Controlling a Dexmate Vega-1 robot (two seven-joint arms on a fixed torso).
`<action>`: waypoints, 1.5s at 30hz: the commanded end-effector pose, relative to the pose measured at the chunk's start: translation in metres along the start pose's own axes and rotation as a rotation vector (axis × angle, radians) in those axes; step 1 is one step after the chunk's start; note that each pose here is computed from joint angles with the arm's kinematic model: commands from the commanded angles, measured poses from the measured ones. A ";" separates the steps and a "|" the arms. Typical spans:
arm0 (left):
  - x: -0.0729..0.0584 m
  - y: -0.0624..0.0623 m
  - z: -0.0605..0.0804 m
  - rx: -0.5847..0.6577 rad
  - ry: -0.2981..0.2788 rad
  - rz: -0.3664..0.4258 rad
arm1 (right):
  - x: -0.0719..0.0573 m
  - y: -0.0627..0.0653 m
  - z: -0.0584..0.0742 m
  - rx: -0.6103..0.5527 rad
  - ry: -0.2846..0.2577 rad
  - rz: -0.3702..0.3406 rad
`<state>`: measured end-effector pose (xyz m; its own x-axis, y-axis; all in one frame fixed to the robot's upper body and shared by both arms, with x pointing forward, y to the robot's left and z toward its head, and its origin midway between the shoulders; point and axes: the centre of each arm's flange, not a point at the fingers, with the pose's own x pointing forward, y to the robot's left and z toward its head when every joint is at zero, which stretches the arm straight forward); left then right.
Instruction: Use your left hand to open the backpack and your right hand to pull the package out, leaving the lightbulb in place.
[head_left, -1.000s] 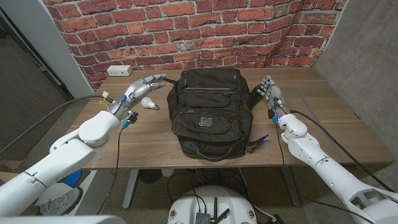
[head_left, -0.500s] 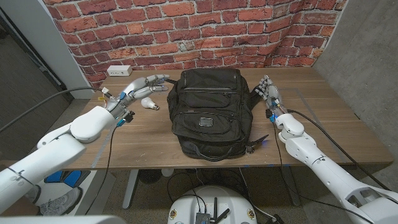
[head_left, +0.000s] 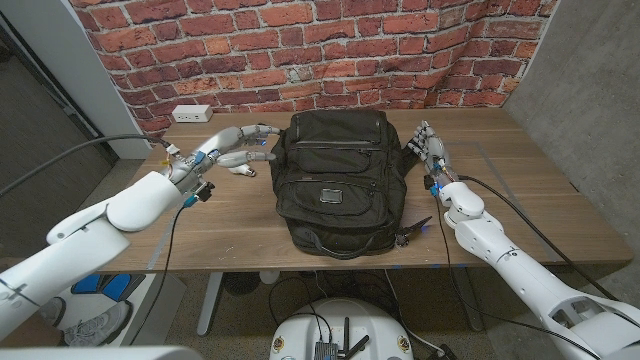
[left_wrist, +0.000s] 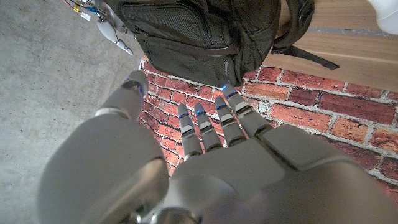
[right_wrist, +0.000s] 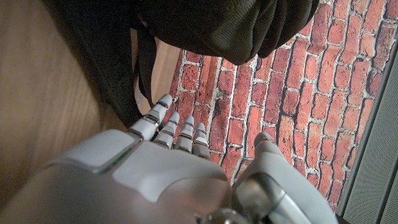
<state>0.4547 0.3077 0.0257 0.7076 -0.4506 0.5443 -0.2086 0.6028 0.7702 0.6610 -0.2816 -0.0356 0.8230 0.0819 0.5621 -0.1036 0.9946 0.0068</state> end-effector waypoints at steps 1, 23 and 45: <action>-0.015 -0.010 0.017 0.182 -0.066 0.021 | 0.005 0.002 0.001 -0.014 -0.004 0.003; -0.026 -0.016 0.034 0.423 -0.161 -0.032 | 0.005 0.009 0.003 -0.015 -0.009 -0.010; -0.045 -0.036 0.057 0.595 -0.238 -0.031 | 0.006 0.012 0.004 -0.017 -0.020 0.007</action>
<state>0.4035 0.2790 0.0054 0.5834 -0.5956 0.5522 -0.5220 0.2459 0.8167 0.6644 -0.2698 -0.0286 0.8136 0.0774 0.5763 -0.0933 0.9956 -0.0020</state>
